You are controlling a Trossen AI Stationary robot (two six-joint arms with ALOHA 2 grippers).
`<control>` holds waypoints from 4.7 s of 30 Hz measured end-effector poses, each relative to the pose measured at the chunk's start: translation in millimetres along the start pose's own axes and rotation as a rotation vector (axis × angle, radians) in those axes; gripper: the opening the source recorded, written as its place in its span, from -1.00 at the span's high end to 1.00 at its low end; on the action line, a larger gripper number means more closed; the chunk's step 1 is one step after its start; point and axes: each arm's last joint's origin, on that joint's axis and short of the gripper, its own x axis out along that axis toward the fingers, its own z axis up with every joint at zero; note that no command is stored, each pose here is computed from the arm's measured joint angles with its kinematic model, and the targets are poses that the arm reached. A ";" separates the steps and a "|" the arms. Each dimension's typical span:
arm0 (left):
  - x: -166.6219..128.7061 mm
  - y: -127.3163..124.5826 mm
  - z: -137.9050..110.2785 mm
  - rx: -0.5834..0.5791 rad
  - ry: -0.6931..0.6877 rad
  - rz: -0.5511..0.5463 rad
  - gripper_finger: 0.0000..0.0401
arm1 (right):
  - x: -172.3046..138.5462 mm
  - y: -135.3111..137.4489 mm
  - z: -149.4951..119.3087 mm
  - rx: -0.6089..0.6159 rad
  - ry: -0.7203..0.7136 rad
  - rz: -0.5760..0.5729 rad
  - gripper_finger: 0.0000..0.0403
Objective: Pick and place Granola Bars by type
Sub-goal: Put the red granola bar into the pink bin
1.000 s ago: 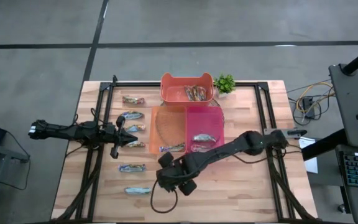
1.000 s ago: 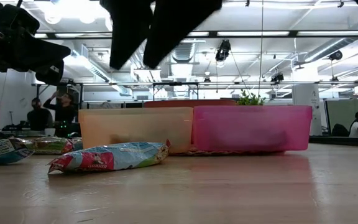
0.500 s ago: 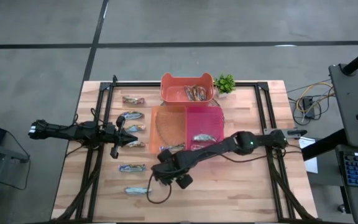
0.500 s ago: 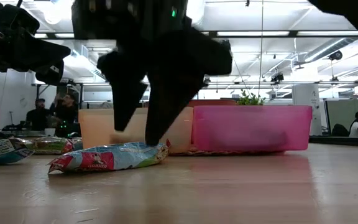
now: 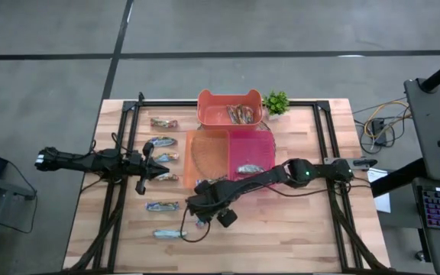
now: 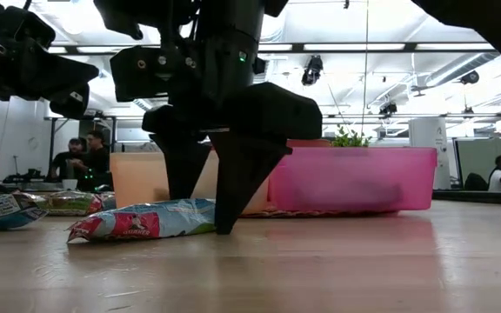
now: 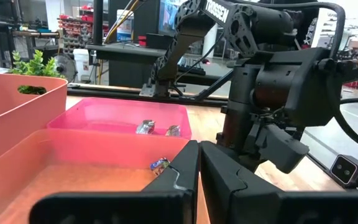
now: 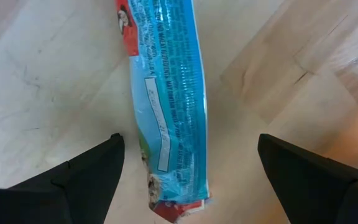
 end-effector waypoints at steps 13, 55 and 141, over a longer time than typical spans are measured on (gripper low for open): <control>0.0 0.0 0.0 0.000 0.000 0.000 1.00 | 4.1 2.1 -2.3 -0.013 -0.008 0.057 -0.12; 0.0 0.0 0.1 0.000 0.000 0.000 1.00 | -95.4 46.4 -10.2 0.291 0.153 0.115 0.92; 0.0 0.0 0.0 0.000 0.000 0.000 1.00 | -63.8 -46.6 -215.8 0.696 0.251 -0.118 0.96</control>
